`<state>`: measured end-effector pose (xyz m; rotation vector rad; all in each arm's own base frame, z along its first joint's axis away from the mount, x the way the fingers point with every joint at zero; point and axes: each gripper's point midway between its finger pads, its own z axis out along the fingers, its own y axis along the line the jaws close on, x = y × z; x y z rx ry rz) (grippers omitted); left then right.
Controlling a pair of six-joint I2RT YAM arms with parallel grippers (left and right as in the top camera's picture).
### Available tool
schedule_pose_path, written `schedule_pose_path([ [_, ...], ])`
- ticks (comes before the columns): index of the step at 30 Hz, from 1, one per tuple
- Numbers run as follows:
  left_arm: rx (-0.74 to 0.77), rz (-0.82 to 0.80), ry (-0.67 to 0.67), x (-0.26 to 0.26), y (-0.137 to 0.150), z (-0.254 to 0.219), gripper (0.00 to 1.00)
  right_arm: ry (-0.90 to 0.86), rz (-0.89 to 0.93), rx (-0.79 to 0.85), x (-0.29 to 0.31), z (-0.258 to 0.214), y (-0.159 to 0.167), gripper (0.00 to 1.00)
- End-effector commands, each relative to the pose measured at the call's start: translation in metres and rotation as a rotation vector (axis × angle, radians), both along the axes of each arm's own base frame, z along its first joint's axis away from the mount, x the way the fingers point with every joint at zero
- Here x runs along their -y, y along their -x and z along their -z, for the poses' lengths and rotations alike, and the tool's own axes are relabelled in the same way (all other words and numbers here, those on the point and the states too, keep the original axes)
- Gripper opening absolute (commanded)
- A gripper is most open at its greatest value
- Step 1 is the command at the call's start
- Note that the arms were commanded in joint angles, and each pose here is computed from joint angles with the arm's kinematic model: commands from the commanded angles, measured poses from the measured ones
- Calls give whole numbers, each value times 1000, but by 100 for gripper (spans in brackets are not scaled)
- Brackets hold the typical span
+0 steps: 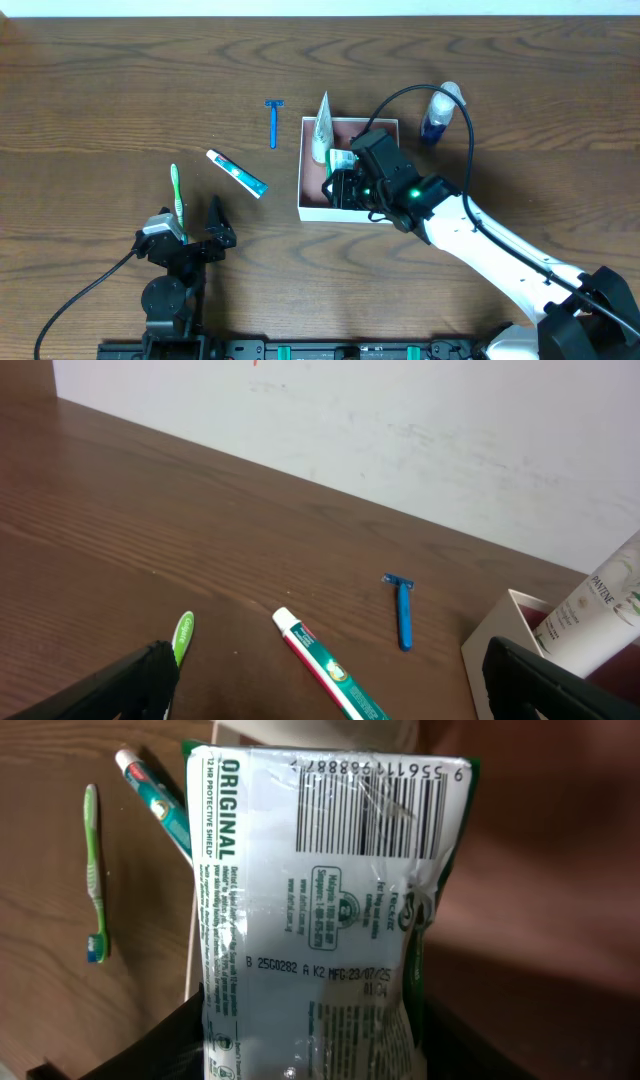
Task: Pack container
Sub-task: 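Lower the soap bar flat onto the box floor and release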
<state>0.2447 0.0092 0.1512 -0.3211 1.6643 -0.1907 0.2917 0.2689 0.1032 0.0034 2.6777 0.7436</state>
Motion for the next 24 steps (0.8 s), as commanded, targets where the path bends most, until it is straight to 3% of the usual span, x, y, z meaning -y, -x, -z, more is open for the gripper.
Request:
schedule_pose_path([
  [1,-56,-9,-12,-2,1,19,98,3,6,11,-6,0,1,18],
  [24,-56,-9,-12,-2,1,19,98,-5,-33,-32,-33,43,-2,20],
])
